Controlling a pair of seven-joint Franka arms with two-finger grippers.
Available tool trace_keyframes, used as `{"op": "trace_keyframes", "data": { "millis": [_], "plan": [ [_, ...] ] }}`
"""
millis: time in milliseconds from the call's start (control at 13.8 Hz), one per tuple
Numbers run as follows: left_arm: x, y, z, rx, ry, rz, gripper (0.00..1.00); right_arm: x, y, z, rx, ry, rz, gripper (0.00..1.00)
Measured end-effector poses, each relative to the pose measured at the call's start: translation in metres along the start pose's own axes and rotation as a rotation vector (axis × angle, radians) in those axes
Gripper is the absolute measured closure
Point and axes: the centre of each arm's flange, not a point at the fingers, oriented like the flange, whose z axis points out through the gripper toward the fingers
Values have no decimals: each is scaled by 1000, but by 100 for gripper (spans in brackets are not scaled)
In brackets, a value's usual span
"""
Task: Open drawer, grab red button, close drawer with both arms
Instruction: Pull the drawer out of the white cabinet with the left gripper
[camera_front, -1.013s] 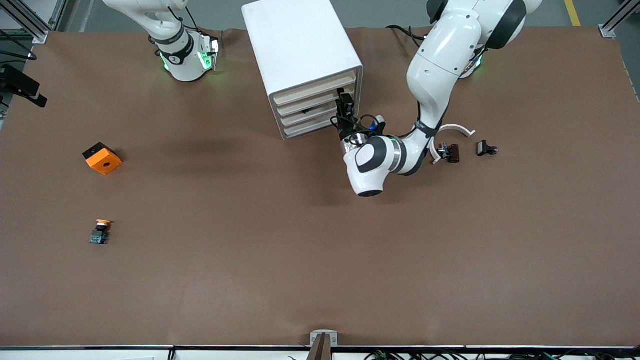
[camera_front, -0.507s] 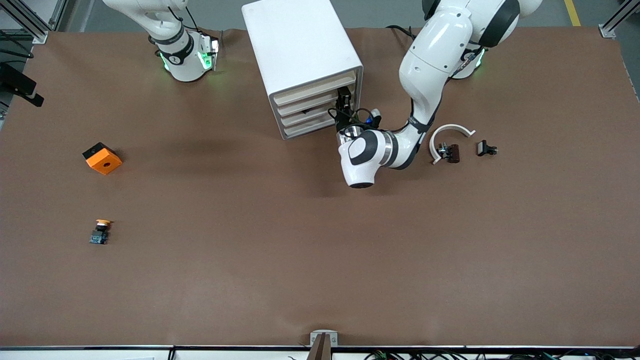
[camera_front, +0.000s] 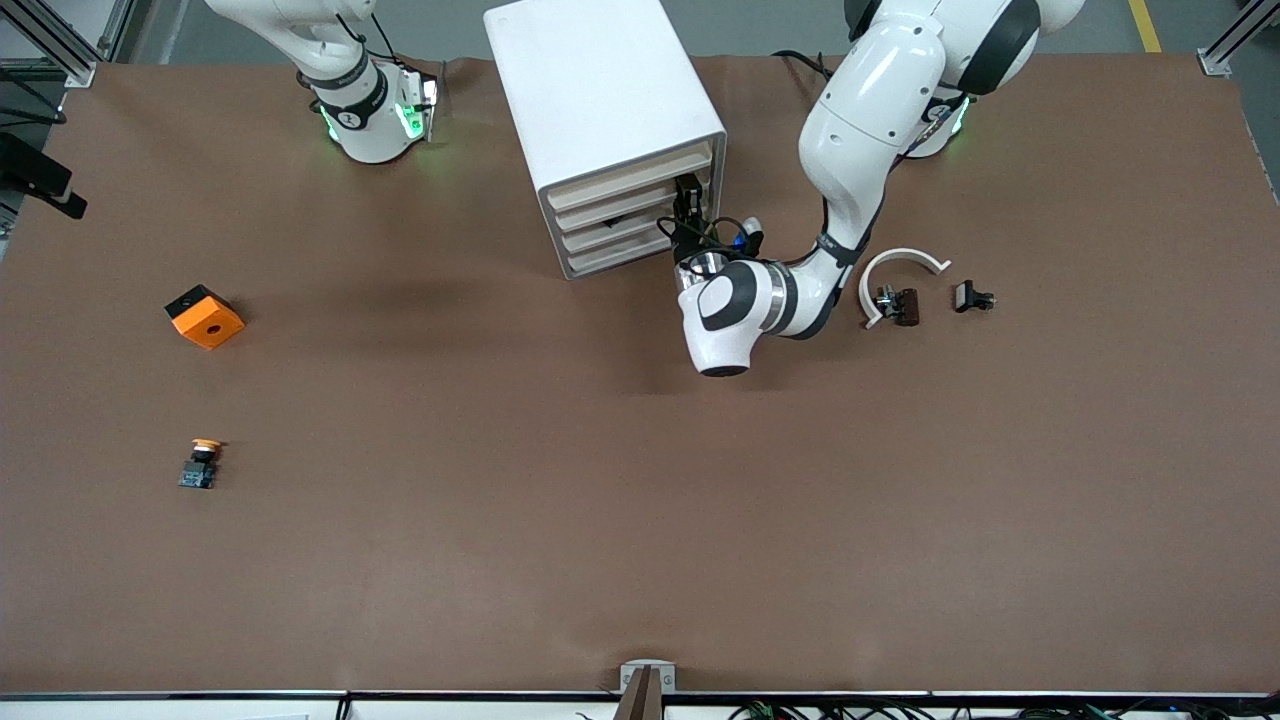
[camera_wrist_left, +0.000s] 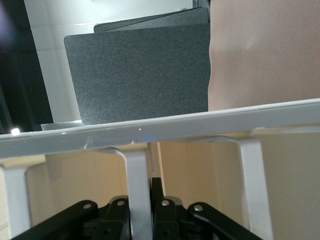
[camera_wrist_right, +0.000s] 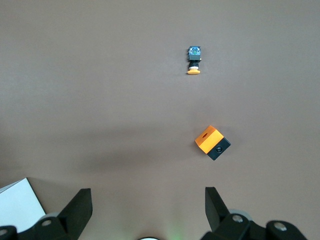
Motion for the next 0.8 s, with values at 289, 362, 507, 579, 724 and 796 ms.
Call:
{"op": "trace_keyframes", "data": {
  "millis": [289,362,507,579,724,796],
  "plan": [
    [15,-1,-27,-15,-49,0,89,36,0,51,-6,-81,1,0],
    [21,-3,-41,-23,-74,3,89,41,0,58,-9,-93,1,0],
    [37,-6,-69,-40,-128,10,89,49,2,72,-15,-117,3,0],
    [45,-8,-83,-48,-155,17,86,53,4,79,-20,-129,6,0],
    [56,-13,-108,-68,-208,33,86,61,11,87,-29,-133,16,0],
    [61,-16,-120,-78,-233,41,86,65,14,89,-30,-129,21,0]
  ]
}}
